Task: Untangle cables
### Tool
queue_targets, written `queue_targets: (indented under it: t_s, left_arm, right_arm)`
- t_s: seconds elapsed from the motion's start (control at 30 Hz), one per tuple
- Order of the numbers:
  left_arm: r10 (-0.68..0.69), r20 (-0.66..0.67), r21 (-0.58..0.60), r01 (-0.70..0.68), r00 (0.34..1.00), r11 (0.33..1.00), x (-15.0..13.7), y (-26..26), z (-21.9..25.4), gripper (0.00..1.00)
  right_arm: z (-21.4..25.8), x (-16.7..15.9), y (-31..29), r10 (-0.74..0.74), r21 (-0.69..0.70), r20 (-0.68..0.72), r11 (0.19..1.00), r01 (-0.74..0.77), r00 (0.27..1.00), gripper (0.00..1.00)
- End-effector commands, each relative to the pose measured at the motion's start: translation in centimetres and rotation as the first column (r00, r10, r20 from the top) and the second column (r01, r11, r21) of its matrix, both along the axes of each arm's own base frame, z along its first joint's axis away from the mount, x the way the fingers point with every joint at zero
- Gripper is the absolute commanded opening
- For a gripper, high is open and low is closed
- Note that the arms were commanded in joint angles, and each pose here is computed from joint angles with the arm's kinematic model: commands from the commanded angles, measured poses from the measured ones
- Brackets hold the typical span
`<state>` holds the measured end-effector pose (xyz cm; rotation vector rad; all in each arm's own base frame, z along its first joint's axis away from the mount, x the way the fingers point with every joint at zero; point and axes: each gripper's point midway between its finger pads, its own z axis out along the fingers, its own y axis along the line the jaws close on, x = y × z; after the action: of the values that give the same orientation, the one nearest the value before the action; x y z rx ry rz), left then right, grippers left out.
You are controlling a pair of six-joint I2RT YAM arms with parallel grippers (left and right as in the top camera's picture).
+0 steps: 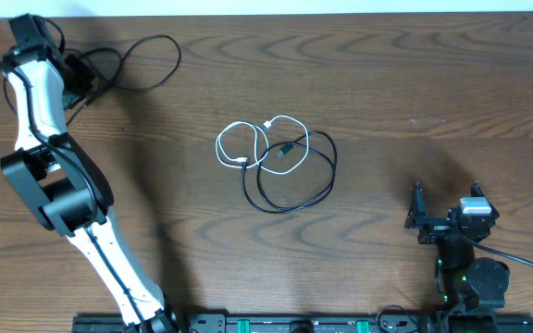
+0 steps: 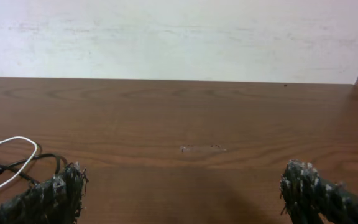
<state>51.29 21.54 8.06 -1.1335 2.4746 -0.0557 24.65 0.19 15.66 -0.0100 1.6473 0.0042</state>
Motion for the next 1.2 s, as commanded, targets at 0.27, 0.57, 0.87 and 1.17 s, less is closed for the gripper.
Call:
queue_targets:
  t_s: [0.27, 0.57, 0.87, 1.17]
  left_arm:
    - [0.206, -0.351, 0.236, -0.127, 0.913, 0.963, -9.5, 4.3, -4.3, 0.08]
    - [0.073, -0.322, 0.118, -0.037, 0.944, 0.992, -9.2, 5.0, -6.8, 0.07]
    - [0.078, -0.301, 0.129, -0.040, 0.951, 0.991, -8.3, 5.8, -8.6, 0.08]
    - [0.023, -0.249, 0.198, 0.028, 0.968, 0.980, -6.4, 8.3, -10.8, 0.08]
  right_arm:
    - [-0.1, 0.0, 0.3, 0.010, 0.014, -0.004, 1.000, -0.010, 1.000, 0.99]
    - [-0.1, 0.0, 0.3, 0.010, 0.014, -0.004, 1.000, -0.010, 1.000, 0.99]
    - [-0.1, 0.0, 0.3, 0.010, 0.014, -0.004, 1.000, -0.010, 1.000, 0.99]
    - [-0.1, 0.0, 0.3, 0.010, 0.014, -0.004, 1.000, -0.010, 1.000, 0.99]
